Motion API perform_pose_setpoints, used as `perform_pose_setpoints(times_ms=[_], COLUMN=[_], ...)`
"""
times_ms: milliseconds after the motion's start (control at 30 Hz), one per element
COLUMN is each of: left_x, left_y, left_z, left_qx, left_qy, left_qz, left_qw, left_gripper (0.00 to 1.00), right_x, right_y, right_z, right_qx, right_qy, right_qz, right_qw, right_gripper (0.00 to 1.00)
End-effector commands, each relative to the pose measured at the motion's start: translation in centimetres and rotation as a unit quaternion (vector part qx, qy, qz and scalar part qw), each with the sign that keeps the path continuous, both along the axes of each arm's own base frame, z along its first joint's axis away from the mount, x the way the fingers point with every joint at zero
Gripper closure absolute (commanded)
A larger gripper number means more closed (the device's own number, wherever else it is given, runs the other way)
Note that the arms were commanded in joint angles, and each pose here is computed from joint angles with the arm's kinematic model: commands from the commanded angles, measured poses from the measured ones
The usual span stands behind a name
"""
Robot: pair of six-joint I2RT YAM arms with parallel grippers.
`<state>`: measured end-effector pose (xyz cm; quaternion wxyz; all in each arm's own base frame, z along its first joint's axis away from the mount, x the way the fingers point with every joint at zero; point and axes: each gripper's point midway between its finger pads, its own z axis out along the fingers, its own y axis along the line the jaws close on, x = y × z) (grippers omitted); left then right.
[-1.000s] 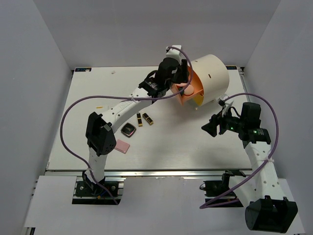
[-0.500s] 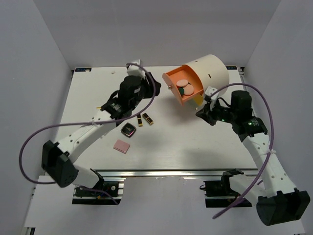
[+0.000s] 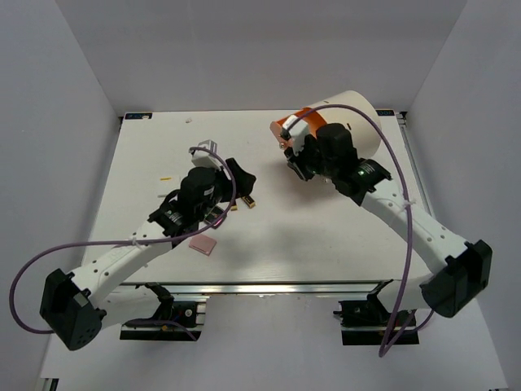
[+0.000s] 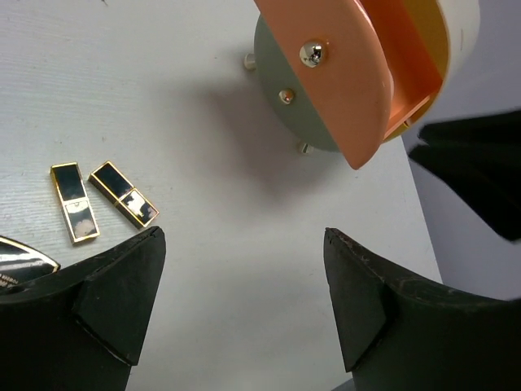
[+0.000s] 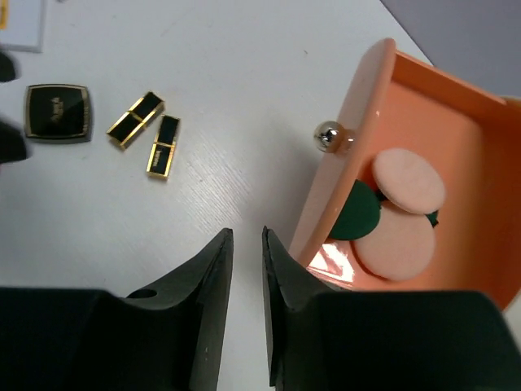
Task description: Organize the makeup
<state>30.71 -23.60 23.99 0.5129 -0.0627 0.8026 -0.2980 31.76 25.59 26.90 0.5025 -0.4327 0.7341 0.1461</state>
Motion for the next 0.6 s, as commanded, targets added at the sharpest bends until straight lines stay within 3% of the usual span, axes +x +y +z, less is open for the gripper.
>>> perform_pose_setpoints(times_ms=[0, 333, 567], left_x=[-1.3, -2.0, -2.1], left_y=[1.3, 3.3, 3.0], left_z=[1.9, 0.8, -0.1], left_qx=[-0.042, -0.019, -0.031], left_qy=[-0.024, -0.02, -0.014], left_qz=[0.015, 0.041, 0.039], left_qw=[0.999, 0.999, 0.999], left_gripper=[0.12, 0.08, 0.08], right_x=[4.0, 8.4, 10.1], right_y=[0.2, -0.1, -1.7], right_z=[2.6, 0.8, 1.8], right_qx=[0.004, -0.056, -0.078], right_qy=[-0.026, -0.033, -0.084], right_qz=[-0.11, -0.2, -0.245], right_qw=[0.994, 0.978, 0.963], right_gripper=[0.73, 0.72, 0.73])
